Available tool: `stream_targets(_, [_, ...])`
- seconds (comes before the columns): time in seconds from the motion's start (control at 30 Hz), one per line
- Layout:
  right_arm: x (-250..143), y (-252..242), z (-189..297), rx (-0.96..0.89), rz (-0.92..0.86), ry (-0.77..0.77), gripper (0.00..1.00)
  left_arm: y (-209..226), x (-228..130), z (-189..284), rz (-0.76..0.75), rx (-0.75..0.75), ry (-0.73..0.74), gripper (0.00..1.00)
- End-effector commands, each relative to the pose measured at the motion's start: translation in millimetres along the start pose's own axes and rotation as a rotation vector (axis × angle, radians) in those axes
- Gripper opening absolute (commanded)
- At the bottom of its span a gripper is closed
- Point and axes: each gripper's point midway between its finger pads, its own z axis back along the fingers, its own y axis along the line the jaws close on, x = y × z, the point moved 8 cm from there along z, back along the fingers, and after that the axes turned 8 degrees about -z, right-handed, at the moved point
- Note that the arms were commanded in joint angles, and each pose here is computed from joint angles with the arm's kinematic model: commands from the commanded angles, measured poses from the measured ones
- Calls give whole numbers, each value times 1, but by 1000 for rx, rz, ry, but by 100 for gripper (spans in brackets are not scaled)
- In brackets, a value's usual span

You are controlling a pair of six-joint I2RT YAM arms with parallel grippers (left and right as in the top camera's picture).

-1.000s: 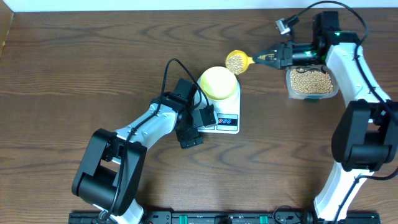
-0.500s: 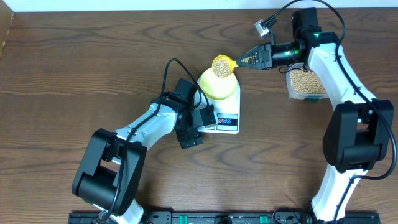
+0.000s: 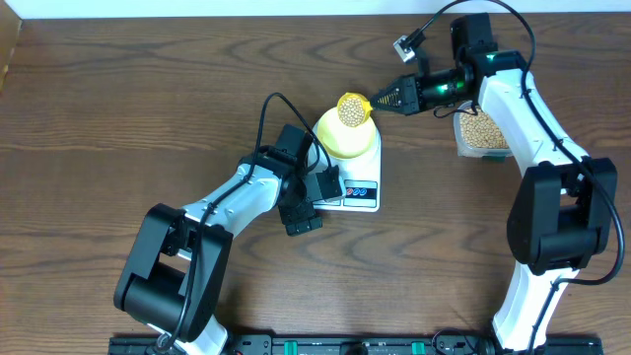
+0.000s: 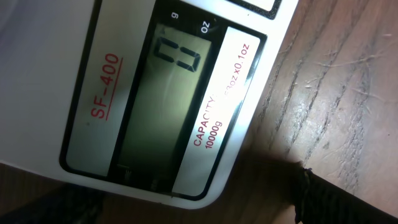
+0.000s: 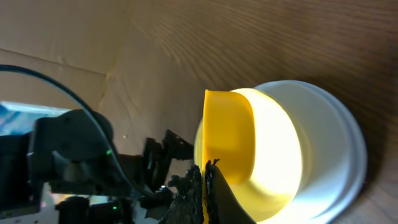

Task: Scoop item into bowl and weigh 50g on scale
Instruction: 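Carry the filled yellow scoop with the right gripper over the yellow bowl, then tilt the scoop with the right gripper to pour soybeans into the bowl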

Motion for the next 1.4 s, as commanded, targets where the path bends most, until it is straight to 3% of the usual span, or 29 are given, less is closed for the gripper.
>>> stream_targets(0.0, [5, 17, 8, -52, 97, -28, 1, -10, -5, -19, -25, -74, 19, 98])
stream_targets(0.37, [5, 33, 8, -60, 351, -25, 1, -10, -5, -19, -25, -74, 19, 98])
stream_targets(0.67, [3, 39, 0, -103, 445, -3, 1, -10, -5, -19, -25, -74, 19, 97])
stream_targets(0.9, [4, 48, 6, -246, 540, -5, 1, -10, -5, -19, -25, -74, 19, 98])
stream_targets(1.37, [-7, 71, 6, -317, 794, 72, 1, -10, -5, -19, -25, -74, 19, 97])
